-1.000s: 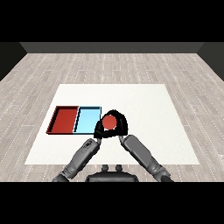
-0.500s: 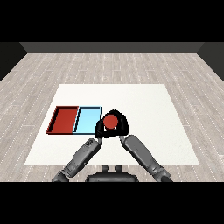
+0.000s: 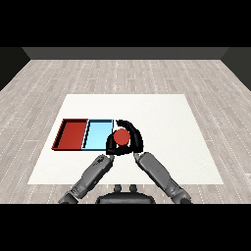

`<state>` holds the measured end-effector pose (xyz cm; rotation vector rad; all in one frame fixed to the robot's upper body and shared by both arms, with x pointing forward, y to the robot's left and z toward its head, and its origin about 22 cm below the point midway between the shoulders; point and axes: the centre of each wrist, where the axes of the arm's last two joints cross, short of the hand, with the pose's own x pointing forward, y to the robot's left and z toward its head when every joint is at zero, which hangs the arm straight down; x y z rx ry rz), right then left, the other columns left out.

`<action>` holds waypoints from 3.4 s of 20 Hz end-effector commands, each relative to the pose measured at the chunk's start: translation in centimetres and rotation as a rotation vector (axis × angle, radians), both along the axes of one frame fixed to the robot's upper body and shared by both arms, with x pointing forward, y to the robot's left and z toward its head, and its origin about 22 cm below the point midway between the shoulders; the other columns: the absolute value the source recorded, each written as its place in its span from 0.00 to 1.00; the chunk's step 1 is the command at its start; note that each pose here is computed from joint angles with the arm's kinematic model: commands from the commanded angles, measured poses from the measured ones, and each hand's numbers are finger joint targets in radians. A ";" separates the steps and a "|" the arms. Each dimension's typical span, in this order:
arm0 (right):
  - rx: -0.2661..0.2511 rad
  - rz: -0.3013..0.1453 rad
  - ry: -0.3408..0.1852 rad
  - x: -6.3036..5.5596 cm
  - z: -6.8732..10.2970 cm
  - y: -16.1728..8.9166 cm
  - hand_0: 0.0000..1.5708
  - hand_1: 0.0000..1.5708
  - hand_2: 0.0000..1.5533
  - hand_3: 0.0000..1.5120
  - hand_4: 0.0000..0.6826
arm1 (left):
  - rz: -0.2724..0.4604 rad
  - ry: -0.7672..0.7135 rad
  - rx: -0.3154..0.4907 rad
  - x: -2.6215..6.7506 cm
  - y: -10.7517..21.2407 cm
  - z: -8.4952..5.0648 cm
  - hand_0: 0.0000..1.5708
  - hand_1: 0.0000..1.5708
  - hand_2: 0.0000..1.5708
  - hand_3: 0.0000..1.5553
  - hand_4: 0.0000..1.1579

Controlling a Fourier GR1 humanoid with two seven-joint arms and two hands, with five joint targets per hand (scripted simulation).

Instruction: Pick the red can and put it in the red box

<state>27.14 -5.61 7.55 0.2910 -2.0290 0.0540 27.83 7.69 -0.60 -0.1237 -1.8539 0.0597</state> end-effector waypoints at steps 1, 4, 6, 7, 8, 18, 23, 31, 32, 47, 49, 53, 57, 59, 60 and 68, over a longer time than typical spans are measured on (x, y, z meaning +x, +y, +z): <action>-0.038 -0.003 0.053 0.3 -0.2 -0.7 0.00 0.00 0.00 0.00 0.00 | 0.021 -0.044 -0.011 0.71 -0.6 1.1 1.00 1.00 1.00 0.97 0.99; -0.008 -0.001 0.048 1.0 -0.1 0.4 0.00 0.00 0.00 0.00 0.00 | 0.044 -0.034 0.004 -0.78 0.1 1.8 1.00 1.00 1.00 0.97 0.98; -0.005 -0.028 0.035 -0.3 0.8 0.2 0.00 0.00 0.00 0.00 0.00 | 0.042 -0.025 0.011 1.27 -2.3 1.3 1.00 1.00 1.00 0.96 0.98; -0.030 -0.017 0.056 1.1 -0.4 -1.3 0.00 0.00 0.00 0.00 0.00 | 0.037 -0.043 0.002 0.04 -0.6 1.3 1.00 1.00 1.00 0.96 0.98; -0.017 -0.027 0.051 -1.6 0.2 -0.6 0.00 0.00 0.00 0.00 0.00 | 0.037 -0.055 -0.015 0.05 -1.6 2.8 1.00 1.00 1.00 0.96 0.98; 0.058 -0.003 0.053 -1.4 1.8 -4.8 0.00 0.00 0.00 0.00 0.00 | 0.084 -0.034 0.030 0.55 0.6 0.9 1.00 1.00 1.00 0.94 0.98; 0.050 -0.051 0.008 -2.4 0.7 -7.4 0.00 0.00 0.00 0.00 0.00 | 0.097 -0.070 0.028 3.12 2.8 2.8 1.00 1.00 0.99 0.94 0.98; 0.075 -0.108 0.003 -4.9 0.6 -15.3 0.00 0.00 0.00 0.00 0.00 | 0.225 -0.087 0.089 3.31 9.9 3.4 1.00 1.00 1.00 0.95 0.97; 0.080 -0.113 0.004 -3.8 1.5 -15.7 0.00 0.00 0.00 0.00 0.00 | 0.262 -0.089 0.092 4.77 8.3 4.8 1.00 1.00 1.00 0.96 0.97; 0.087 -0.212 0.117 -5.1 -2.8 -18.1 0.00 0.00 0.00 0.00 0.00 | 0.527 0.282 0.552 5.34 26.7 1.2 1.00 1.00 0.99 0.97 0.93; 0.083 -0.227 0.144 -4.4 -3.2 -18.3 0.00 0.00 0.00 0.00 0.00 | 0.540 0.370 0.571 6.60 27.5 0.6 1.00 1.00 0.99 0.95 0.91; 0.080 -0.225 0.124 -3.3 -3.6 -19.3 0.00 0.00 0.00 0.00 0.00 | 0.608 0.557 0.698 5.10 32.1 -1.0 1.00 1.00 0.97 0.91 0.87; 0.069 -0.235 0.132 -2.9 -4.4 -18.5 0.00 0.00 0.00 0.00 0.00 | 0.641 0.732 0.765 4.72 31.9 -3.5 0.68 0.68 0.62 0.40 0.71; 0.056 -0.233 0.123 -2.5 -4.6 -18.6 0.00 0.00 0.00 0.00 0.00 | 0.606 0.779 0.748 4.32 32.1 -4.4 0.00 0.00 0.00 0.00 0.62; 0.056 -0.237 0.130 -1.8 -5.0 -17.4 0.00 0.00 0.00 0.00 0.00 | 0.610 0.803 0.751 4.78 31.4 -4.5 0.00 0.00 0.21 0.00 0.61; 0.087 -0.249 0.106 -1.2 -6.3 -17.6 0.00 0.00 0.00 0.00 0.00 | 0.395 0.930 0.882 4.53 32.3 -4.7 0.00 0.00 0.00 0.00 0.00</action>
